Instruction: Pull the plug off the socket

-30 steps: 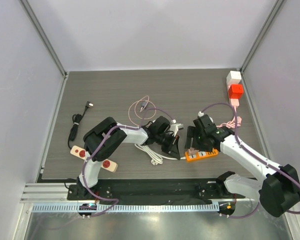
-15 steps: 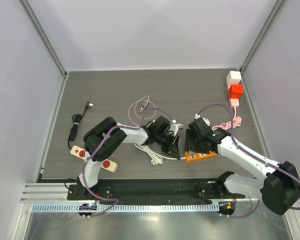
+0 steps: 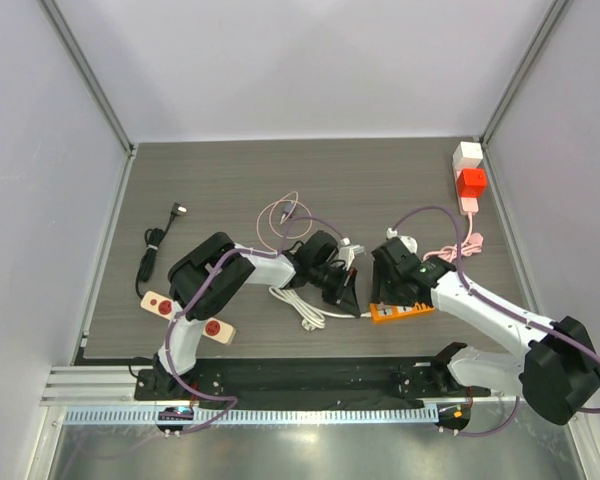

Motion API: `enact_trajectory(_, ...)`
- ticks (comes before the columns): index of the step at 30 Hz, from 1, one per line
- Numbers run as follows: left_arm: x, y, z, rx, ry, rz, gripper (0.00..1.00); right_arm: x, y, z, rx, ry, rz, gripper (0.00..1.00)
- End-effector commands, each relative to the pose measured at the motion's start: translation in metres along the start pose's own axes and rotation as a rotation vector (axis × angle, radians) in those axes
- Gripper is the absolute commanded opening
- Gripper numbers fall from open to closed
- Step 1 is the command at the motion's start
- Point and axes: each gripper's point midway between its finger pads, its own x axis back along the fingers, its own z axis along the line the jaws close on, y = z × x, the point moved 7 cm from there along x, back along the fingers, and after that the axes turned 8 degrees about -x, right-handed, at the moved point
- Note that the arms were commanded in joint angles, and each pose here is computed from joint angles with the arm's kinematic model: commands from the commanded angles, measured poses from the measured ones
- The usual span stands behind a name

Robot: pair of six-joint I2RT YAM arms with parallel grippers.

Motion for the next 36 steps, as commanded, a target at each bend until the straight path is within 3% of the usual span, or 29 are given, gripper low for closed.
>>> enact_trajectory(1, 0.004, 0.005, 0.004, -0.003, -0.011, -0.028, 0.0, -0.005, -0.005, 0.001, -0.002, -0.022, 0.008, 0.33)
enact_trajectory(11, 0.005, 0.004, 0.007, 0.004, 0.02, -0.028, 0.0, 0.027, 0.026, 0.015, -0.056, 0.077, -0.179, 0.02)
enact_trajectory(21, 0.006, 0.003, 0.005, 0.002, 0.012, -0.027, 0.0, 0.041, 0.031, 0.015, -0.145, 0.199, -0.187, 0.01)
enact_trajectory(32, 0.007, 0.004, 0.002, -0.016, -0.007, -0.037, 0.0, 0.039, 0.037, 0.008, -0.14, 0.158, -0.201, 0.01)
enact_trajectory(35, 0.015, 0.007, -0.008, -0.064, -0.037, -0.073, 0.18, 0.047, 0.05, 0.011, -0.132, 0.14, -0.254, 0.01)
enact_trajectory(36, 0.017, 0.009, -0.012, -0.083, -0.044, -0.086, 0.28, 0.049, 0.053, 0.012, -0.127, 0.138, -0.262, 0.01)
